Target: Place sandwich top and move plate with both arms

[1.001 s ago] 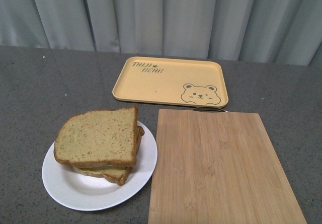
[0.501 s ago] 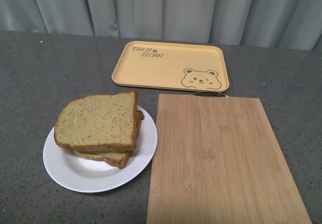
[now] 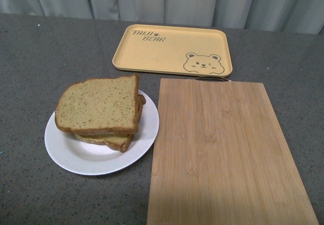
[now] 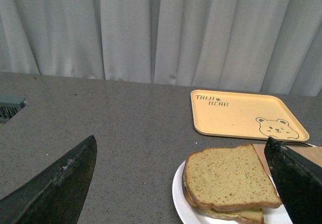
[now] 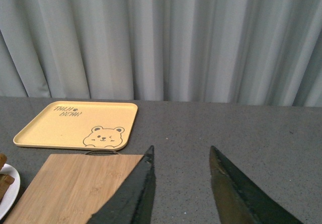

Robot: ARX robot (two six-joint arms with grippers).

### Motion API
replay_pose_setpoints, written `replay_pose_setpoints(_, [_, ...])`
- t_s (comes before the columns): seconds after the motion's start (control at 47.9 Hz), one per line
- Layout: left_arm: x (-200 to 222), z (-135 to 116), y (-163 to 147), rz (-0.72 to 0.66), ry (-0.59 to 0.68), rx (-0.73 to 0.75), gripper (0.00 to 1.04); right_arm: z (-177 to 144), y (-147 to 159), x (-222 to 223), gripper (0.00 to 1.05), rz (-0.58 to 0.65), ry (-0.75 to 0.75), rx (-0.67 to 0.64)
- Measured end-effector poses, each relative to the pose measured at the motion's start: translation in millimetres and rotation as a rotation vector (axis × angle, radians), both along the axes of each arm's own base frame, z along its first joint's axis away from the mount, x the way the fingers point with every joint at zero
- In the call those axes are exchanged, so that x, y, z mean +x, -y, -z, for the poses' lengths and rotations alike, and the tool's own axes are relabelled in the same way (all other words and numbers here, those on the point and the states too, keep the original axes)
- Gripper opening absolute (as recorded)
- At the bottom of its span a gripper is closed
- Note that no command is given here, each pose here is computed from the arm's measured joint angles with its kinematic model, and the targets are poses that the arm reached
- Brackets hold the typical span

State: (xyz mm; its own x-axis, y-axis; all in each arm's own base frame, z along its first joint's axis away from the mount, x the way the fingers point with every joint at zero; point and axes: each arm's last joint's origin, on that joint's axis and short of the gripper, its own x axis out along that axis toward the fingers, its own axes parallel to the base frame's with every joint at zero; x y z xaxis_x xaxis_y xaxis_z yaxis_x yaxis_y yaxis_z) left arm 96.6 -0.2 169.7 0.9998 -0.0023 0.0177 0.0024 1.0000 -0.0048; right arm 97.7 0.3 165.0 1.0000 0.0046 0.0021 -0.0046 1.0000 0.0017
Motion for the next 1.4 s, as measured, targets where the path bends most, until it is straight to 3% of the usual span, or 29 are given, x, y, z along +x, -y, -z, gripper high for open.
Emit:
replay_pose_setpoints(0.167, [0.2,0.2,-0.1,-0.005,-0.008,-0.003,0.98,0.0,0.0,0.0,0.71,0.0,0.0,0.0])
replay_pose_setpoints(0.25, [6.7,5.6,-0.9,-0.053,-0.326,-0.129,0.98,0.0,0.0,0.0,0.9,0.0,0.0,0.0])
replay_pose_setpoints(0.292, [13.9,10.3,-0.6,-0.072,-0.403,-0.181,0.98,0.0,0.0,0.0,0.97,0.0,0.0,0.0])
replay_pose_setpoints(0.355, [25.5,14.1,2.1,-0.075,-0.445,-0.211,0.98,0.0,0.0,0.0,0.95,0.001,0.0,0.0])
replay_pose_setpoints(0.501, [62.7,26.4,11.2,0.007,-0.596,-0.46,0.98,0.0,0.0,0.0,0.95,0.0,0.0,0.0])
replay_pose_setpoints(0.668, [88.2,57.5,20.4,0.042,-0.795,-0.66,0.98,0.0,0.0,0.0,0.95,0.0,0.0,0.0])
replay_pose_setpoints(1.252, [133.9,118.3,36.6,-0.058,-1.001,-0.721,0.98,0.0,0.0,0.0,0.95,0.0,0.0,0.0])
replay_pose_setpoints(1.398, [144.3,124.3,41.8,-0.052,-1.016,-0.741,0.74,0.0,0.0,0.0,0.95,0.0,0.0,0.0])
